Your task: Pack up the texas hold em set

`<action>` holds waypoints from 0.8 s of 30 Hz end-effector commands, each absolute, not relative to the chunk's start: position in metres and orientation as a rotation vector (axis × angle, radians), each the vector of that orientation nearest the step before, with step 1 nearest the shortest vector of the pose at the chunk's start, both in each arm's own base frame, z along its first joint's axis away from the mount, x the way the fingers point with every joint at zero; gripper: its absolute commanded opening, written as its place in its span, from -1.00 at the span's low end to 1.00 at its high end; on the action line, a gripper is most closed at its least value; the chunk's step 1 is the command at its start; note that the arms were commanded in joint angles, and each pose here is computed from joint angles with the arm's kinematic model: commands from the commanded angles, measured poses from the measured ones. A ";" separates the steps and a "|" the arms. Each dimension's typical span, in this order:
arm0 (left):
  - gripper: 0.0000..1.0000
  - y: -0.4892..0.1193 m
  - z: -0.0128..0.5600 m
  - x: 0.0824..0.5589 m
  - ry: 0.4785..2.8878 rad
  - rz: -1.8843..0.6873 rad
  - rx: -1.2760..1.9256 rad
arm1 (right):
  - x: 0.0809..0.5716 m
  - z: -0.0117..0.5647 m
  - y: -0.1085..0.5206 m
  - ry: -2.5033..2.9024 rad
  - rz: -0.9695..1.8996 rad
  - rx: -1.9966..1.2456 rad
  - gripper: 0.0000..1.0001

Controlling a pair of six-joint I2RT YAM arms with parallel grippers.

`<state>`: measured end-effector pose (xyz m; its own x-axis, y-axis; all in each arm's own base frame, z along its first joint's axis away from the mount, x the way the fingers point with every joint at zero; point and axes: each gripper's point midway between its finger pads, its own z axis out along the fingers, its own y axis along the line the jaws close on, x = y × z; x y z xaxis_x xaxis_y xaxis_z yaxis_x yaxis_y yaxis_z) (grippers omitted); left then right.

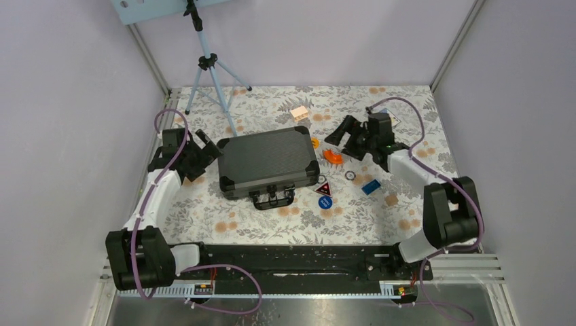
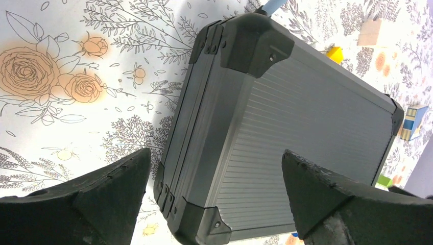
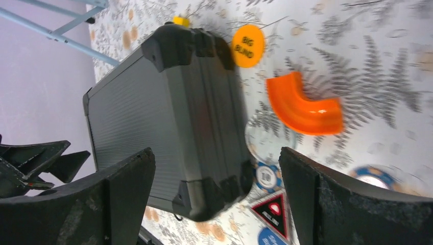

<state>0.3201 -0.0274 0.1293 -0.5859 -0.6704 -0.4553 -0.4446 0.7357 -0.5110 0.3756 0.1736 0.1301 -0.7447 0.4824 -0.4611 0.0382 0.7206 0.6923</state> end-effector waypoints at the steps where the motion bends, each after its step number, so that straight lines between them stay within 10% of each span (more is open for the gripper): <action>1: 0.98 -0.034 0.135 0.315 2.292 -0.520 -0.772 | 0.391 0.145 0.223 2.217 1.058 0.335 0.95; 24: 0.94 -0.041 0.102 0.300 2.333 -0.560 -0.771 | 0.367 0.096 0.368 2.418 1.072 0.034 0.69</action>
